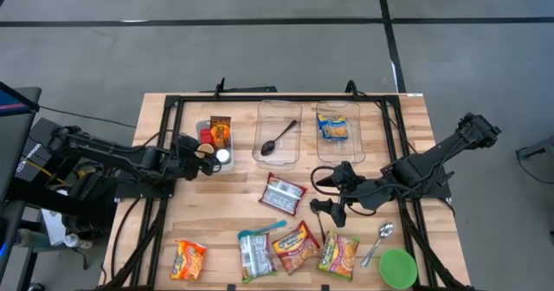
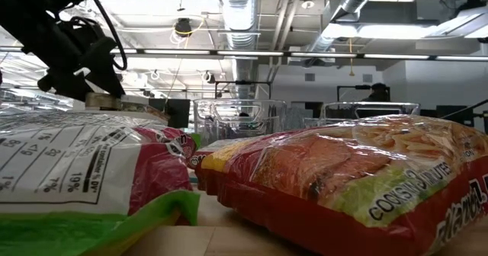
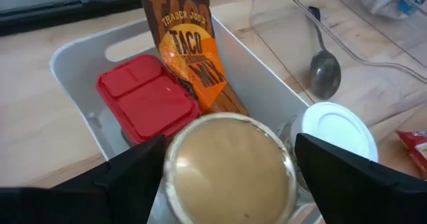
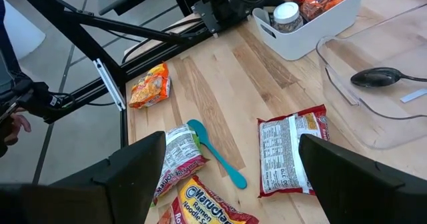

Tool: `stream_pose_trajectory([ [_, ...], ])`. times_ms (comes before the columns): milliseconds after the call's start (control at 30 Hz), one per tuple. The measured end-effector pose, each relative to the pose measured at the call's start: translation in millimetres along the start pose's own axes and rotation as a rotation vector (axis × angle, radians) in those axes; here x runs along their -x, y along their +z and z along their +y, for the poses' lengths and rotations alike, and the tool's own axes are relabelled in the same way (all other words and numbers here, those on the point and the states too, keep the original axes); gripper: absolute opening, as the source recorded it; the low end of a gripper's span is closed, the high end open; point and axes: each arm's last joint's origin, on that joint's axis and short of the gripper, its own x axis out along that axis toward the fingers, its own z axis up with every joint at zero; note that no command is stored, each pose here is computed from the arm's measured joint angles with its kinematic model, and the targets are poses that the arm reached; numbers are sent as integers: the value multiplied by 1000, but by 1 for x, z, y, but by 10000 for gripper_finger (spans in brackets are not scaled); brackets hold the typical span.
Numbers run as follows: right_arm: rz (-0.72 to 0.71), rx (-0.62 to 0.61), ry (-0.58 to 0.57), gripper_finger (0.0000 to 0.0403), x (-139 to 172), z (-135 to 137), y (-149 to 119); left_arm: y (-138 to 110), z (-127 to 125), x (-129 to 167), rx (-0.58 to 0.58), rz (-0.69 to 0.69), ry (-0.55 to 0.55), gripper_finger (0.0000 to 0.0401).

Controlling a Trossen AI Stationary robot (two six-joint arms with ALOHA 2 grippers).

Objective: Pick & Place Food Item
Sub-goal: Put the gold seasoning bottle into the white bin, then put the bottom red noodle pack into the right transparent bin

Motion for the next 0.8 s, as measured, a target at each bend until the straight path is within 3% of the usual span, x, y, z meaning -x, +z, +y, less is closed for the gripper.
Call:
stream_pose_trajectory([
  [467,0,3,0,337,0,0,0,6,7,7,50,-31,-35,301],
  [800,0,3,0,337,0,0,0,16,6,15,183,-103,-132,299],
])
